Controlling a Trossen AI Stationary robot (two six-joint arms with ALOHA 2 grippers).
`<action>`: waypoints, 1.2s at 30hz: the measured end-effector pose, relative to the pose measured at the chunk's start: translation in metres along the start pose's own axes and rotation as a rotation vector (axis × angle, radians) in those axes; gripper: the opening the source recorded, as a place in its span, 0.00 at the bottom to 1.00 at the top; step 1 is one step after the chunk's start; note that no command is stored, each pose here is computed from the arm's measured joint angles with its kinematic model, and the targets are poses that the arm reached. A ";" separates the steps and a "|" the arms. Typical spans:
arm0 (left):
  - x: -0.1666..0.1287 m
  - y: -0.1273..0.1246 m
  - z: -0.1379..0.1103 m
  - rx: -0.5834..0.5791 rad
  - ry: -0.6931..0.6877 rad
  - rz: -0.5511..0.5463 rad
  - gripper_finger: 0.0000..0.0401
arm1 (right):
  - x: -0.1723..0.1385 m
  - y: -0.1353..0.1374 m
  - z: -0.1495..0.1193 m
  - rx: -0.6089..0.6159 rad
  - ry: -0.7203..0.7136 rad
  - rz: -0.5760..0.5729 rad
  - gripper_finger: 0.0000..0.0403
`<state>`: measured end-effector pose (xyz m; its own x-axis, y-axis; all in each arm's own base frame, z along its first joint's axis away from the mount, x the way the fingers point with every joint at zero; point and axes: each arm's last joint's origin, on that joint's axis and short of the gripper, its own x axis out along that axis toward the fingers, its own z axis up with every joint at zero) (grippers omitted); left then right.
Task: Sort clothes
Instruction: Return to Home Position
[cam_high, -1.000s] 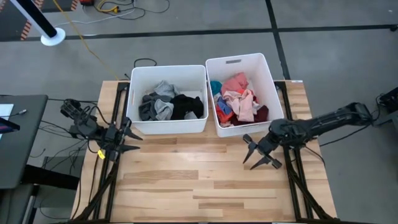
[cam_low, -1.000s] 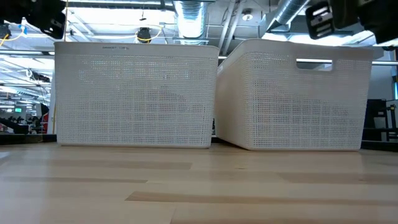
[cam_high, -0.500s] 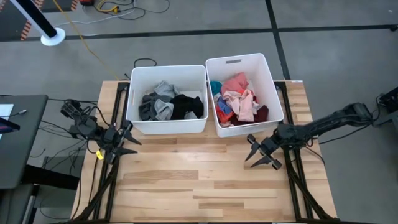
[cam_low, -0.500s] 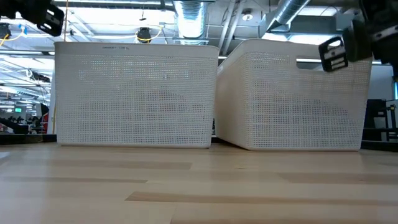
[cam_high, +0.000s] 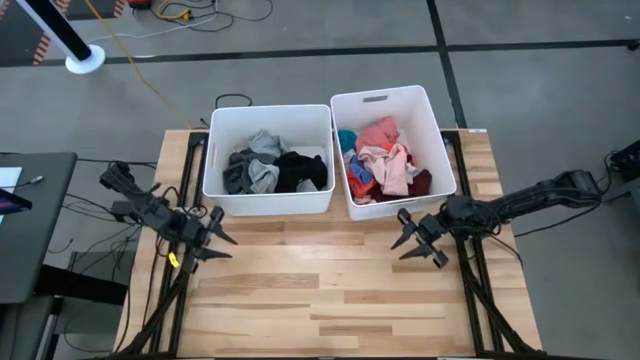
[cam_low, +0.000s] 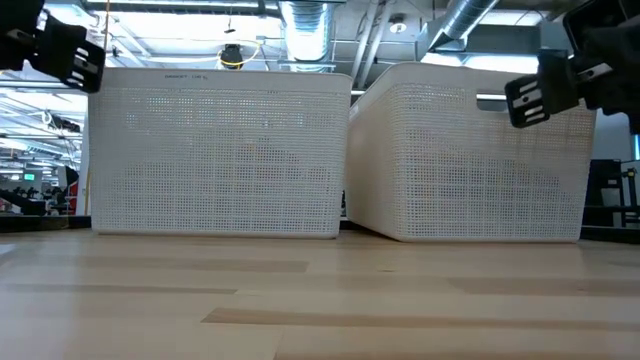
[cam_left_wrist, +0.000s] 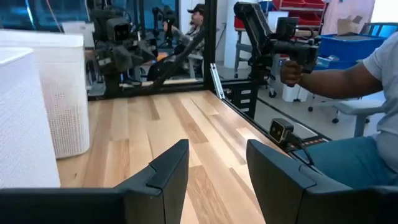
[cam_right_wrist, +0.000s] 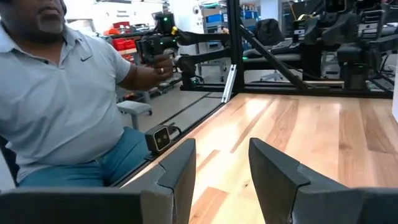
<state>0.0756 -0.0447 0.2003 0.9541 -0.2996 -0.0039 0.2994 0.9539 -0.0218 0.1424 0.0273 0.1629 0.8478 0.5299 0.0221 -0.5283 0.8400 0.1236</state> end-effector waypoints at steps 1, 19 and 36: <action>0.001 0.000 -0.002 0.009 -0.007 -0.002 0.39 | 0.000 0.000 0.000 0.004 0.000 0.000 0.41; 0.007 -0.003 -0.019 0.048 -0.051 -0.026 0.39 | -0.001 -0.005 -0.009 0.105 0.063 -0.152 0.41; 0.007 -0.003 -0.020 0.014 -0.039 -0.027 0.39 | -0.001 -0.005 -0.010 0.148 0.071 -0.156 0.41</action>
<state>0.0814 -0.0501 0.1799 0.9452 -0.3247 0.0351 0.3251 0.9456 -0.0078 0.1436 0.0241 0.1523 0.9107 0.4057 -0.0781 -0.3735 0.8892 0.2641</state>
